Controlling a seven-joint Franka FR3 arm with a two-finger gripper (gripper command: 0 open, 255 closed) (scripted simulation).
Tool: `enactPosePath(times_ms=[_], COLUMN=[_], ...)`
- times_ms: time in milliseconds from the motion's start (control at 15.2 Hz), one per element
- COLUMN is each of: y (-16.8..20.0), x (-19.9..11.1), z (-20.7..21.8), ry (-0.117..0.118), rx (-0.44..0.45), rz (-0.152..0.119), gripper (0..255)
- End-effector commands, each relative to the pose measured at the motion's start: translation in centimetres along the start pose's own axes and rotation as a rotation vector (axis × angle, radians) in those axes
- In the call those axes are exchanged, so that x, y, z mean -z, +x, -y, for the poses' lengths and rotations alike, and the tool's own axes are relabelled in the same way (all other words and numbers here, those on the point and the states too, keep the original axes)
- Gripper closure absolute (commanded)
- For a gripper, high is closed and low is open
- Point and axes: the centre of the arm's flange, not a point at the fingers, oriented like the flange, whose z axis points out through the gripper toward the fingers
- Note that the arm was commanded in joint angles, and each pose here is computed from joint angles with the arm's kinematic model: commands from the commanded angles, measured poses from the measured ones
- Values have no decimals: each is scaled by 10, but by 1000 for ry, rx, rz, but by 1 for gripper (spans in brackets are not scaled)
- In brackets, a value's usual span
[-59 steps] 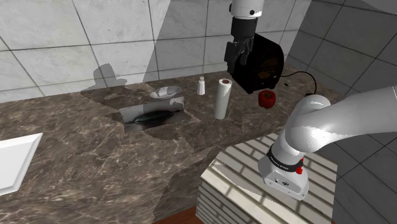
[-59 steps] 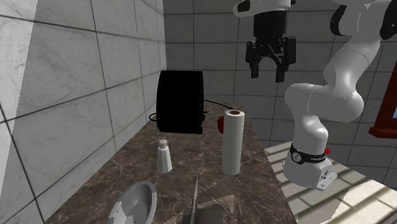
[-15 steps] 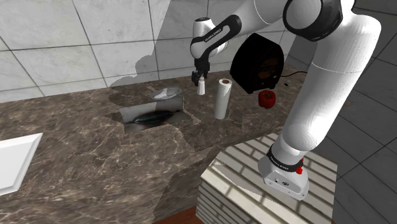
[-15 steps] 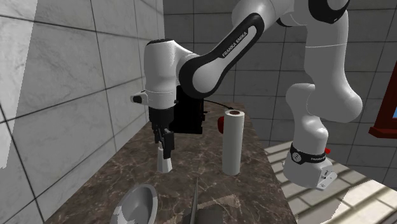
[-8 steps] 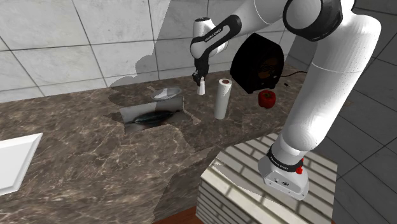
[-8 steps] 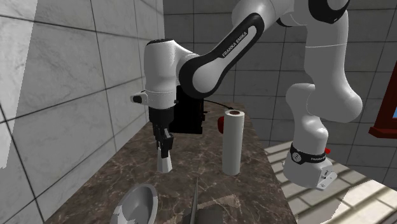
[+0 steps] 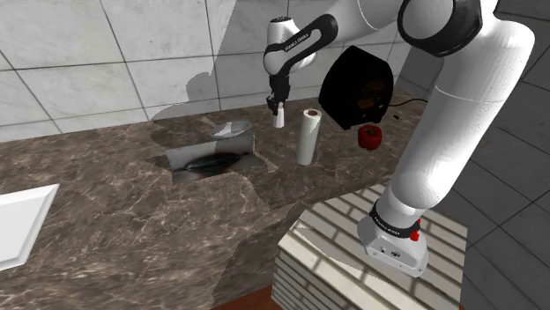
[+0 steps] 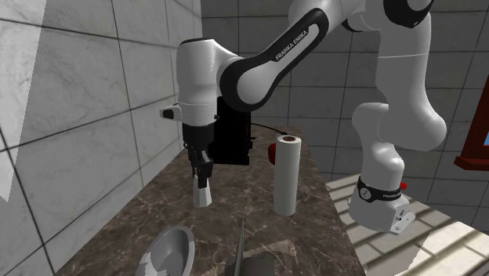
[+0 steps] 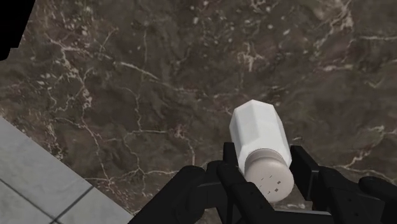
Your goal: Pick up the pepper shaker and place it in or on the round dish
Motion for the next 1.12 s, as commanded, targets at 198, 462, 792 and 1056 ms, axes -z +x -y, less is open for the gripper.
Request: enactPosePath(times_ms=[198, 462, 792, 1056], y=[0, 1, 1, 2], x=[27, 48, 74, 95], z=[-3, -5, -8, -10], ry=[0, 0, 0, 0], rx=[0, 0, 0, 0], rz=[0, 0, 0, 0], gripper=[255, 255, 255, 255])
